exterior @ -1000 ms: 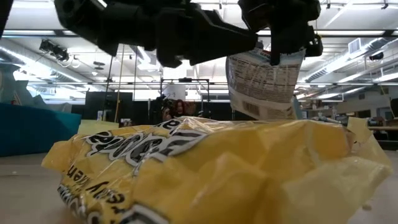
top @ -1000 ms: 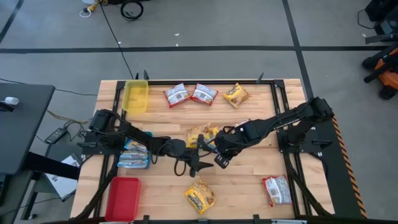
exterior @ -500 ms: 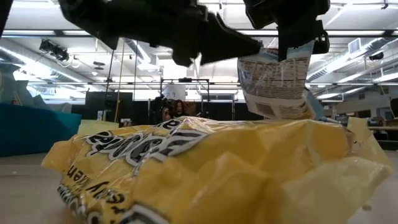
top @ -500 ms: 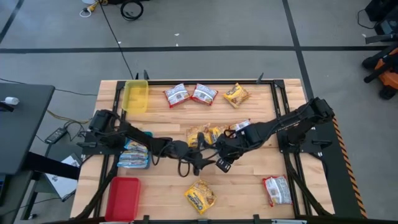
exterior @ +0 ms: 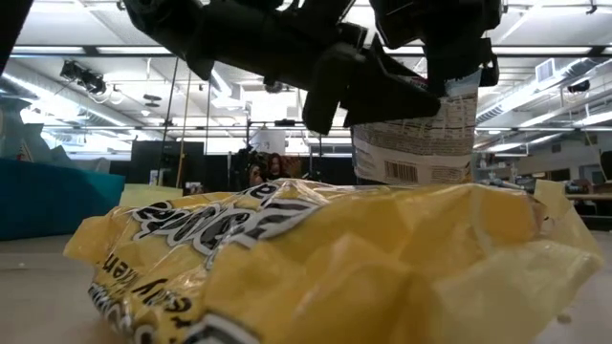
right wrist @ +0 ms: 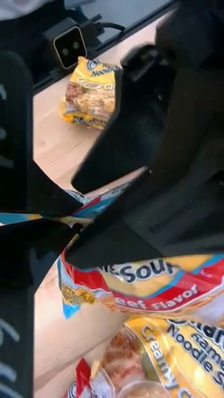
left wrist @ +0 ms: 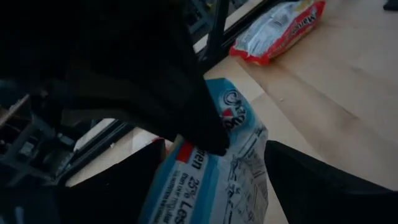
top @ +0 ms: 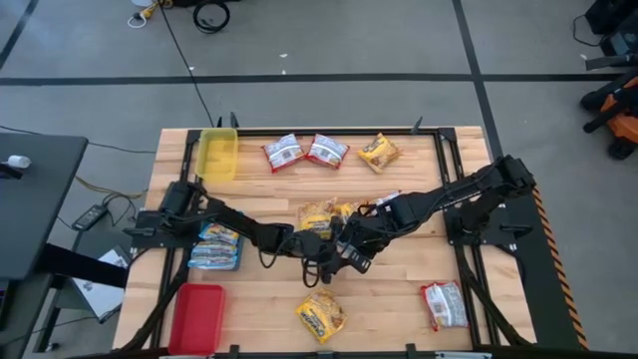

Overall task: Sort Maruchan noodles
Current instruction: Put the blue noodle pack into the blue bin

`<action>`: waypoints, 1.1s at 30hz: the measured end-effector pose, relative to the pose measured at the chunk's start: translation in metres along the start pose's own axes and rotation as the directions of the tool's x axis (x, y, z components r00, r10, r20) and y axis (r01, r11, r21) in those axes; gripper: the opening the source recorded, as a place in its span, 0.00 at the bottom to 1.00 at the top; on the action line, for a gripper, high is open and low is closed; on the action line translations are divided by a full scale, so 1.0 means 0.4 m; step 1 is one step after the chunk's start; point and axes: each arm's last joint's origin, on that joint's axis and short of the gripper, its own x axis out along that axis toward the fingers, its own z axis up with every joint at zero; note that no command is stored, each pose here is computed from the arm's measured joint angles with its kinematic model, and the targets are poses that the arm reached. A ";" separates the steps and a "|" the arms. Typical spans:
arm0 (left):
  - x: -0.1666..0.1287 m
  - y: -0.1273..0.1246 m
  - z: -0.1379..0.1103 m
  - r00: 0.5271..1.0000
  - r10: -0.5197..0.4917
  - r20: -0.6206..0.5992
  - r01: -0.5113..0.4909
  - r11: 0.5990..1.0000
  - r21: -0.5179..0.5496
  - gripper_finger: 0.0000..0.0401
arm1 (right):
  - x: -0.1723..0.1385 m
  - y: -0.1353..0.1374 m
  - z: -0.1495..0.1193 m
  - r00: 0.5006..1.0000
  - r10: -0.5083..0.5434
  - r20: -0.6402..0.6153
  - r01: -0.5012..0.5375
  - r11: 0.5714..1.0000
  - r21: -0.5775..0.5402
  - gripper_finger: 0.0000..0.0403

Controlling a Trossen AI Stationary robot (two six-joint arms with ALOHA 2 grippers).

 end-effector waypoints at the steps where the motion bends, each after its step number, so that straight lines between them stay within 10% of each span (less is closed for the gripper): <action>1: 0.000 0.001 0.001 1.000 0.008 -0.003 -0.008 1.000 -0.008 0.67 | 0.000 0.001 -0.001 1.000 0.000 0.002 0.000 1.000 -0.002 0.03; 16: 0.004 0.009 -0.033 0.995 -0.030 -0.100 0.029 0.999 -0.018 0.26 | -0.009 0.004 0.004 0.998 0.003 0.056 -0.003 1.000 0.005 0.12; 22: 0.002 0.009 -0.043 0.988 -0.031 -0.149 0.029 0.999 -0.012 0.21 | -0.140 0.029 0.013 0.984 0.088 0.154 -0.080 0.995 -0.059 0.16; 33: -0.101 0.076 0.011 0.940 -0.070 -0.333 0.036 0.994 -0.107 0.12 | -0.301 0.035 -0.166 0.860 0.020 0.510 0.101 0.973 -0.208 0.16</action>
